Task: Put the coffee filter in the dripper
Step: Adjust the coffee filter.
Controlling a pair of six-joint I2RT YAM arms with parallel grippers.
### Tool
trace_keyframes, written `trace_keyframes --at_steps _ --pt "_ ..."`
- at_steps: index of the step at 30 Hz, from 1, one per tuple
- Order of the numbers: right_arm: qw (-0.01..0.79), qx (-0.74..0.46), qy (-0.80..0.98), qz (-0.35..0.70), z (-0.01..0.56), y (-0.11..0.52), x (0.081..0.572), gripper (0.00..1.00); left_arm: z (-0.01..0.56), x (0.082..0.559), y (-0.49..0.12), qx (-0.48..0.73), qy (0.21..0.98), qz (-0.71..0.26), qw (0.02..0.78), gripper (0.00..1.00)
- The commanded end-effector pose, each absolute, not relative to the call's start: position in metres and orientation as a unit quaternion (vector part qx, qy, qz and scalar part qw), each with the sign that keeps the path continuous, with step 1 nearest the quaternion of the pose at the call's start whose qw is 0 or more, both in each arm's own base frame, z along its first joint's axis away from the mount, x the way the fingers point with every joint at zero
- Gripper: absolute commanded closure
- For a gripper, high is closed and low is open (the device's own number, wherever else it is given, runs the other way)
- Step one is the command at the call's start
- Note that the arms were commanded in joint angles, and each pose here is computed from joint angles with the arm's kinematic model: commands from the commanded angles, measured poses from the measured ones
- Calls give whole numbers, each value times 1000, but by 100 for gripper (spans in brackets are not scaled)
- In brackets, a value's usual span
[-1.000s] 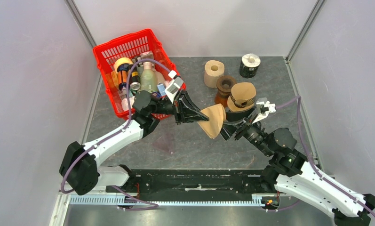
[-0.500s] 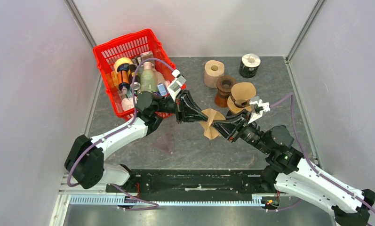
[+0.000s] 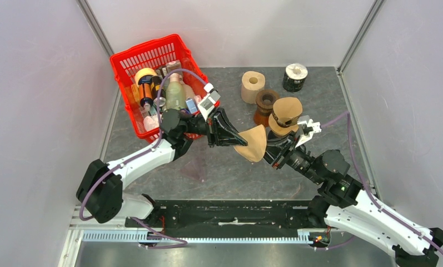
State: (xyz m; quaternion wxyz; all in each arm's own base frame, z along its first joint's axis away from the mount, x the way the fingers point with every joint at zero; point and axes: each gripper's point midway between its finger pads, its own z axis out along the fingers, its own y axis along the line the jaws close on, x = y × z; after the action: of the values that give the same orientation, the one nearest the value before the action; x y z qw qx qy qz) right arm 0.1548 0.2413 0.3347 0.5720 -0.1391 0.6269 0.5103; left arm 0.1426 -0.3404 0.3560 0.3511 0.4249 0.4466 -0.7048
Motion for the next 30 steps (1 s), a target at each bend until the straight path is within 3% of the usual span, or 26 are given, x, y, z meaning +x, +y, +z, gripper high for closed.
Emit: trace_keyframes --at_steps 1,6,7,12,15,16,17,18,26,30 --pt "588 -157 596 524 362 241 148 83 366 131 -336 444 418 -713 346 98" --pt "580 -192 571 548 374 252 137 93 369 129 -337 443 414 -726 324 98" --pt "576 -196 574 547 375 253 137 99 368 130 -338 441 416 -727 321 98" --pt "576 -184 594 530 372 249 143 100 366 136 -341 435 427 -728 315 93" --pt "578 -159 618 509 365 241 151 100 363 142 -343 430 443 -719 319 69" --pt "578 -149 626 502 363 238 154 100 362 145 -344 428 448 -714 325 50" --pt "577 -139 635 494 360 234 156 100 360 150 -346 423 460 -706 334 23" --pt "574 -132 645 487 356 232 157 100 356 157 -349 412 479 -697 339 18" --pt "556 -54 734 386 335 203 183 100 326 236 -333 301 640 -514 485 15" --pt "530 -28 786 317 314 202 203 100 322 248 -320 277 667 -468 509 14"
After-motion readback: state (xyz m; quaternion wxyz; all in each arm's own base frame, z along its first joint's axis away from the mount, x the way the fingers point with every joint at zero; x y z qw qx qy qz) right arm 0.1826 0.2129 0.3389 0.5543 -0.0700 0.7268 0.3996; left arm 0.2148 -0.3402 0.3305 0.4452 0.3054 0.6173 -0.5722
